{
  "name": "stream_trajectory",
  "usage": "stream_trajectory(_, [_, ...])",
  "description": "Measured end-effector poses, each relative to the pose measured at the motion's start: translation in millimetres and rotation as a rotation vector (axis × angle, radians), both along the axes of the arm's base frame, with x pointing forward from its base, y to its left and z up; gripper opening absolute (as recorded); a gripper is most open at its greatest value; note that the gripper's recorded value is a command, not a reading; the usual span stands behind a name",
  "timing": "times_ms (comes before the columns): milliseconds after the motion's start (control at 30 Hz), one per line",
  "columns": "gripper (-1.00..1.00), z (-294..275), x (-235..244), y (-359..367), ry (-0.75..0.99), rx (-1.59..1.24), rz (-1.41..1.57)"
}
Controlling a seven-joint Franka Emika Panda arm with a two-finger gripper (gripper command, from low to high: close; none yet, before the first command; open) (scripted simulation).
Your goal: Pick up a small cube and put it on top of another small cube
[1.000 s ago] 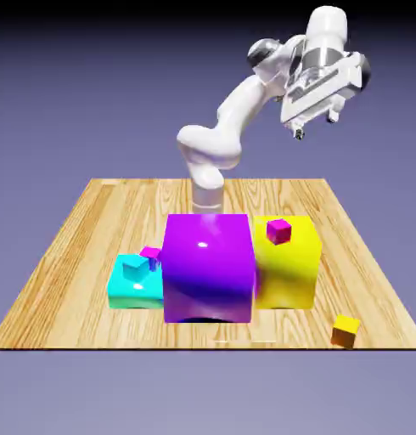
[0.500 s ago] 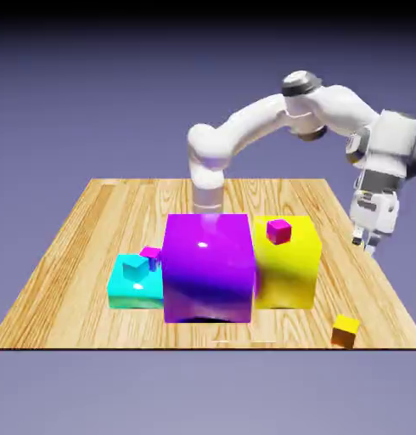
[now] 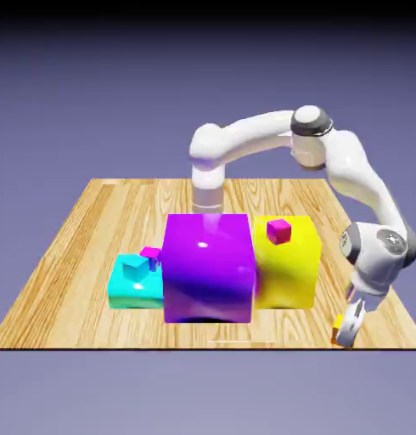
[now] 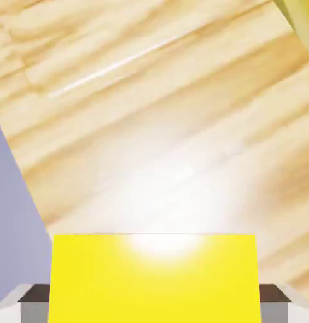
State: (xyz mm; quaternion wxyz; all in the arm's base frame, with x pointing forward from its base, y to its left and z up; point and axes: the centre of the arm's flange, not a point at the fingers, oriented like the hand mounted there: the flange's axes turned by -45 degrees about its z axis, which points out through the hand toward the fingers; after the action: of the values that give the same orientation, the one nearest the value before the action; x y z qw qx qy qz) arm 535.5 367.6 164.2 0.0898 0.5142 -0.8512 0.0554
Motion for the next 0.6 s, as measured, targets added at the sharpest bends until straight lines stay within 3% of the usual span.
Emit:
stream_trajectory(100, [-1.00, 66, 8, -12, -0.053, -0.013, 0.005])
stream_trajectory(333, [-1.00, 220, 14, -124, -0.259, -0.078, -0.001])
stream_trajectory(600, [-1.00, 307, -20, -289, -0.324, -0.123, -0.043])
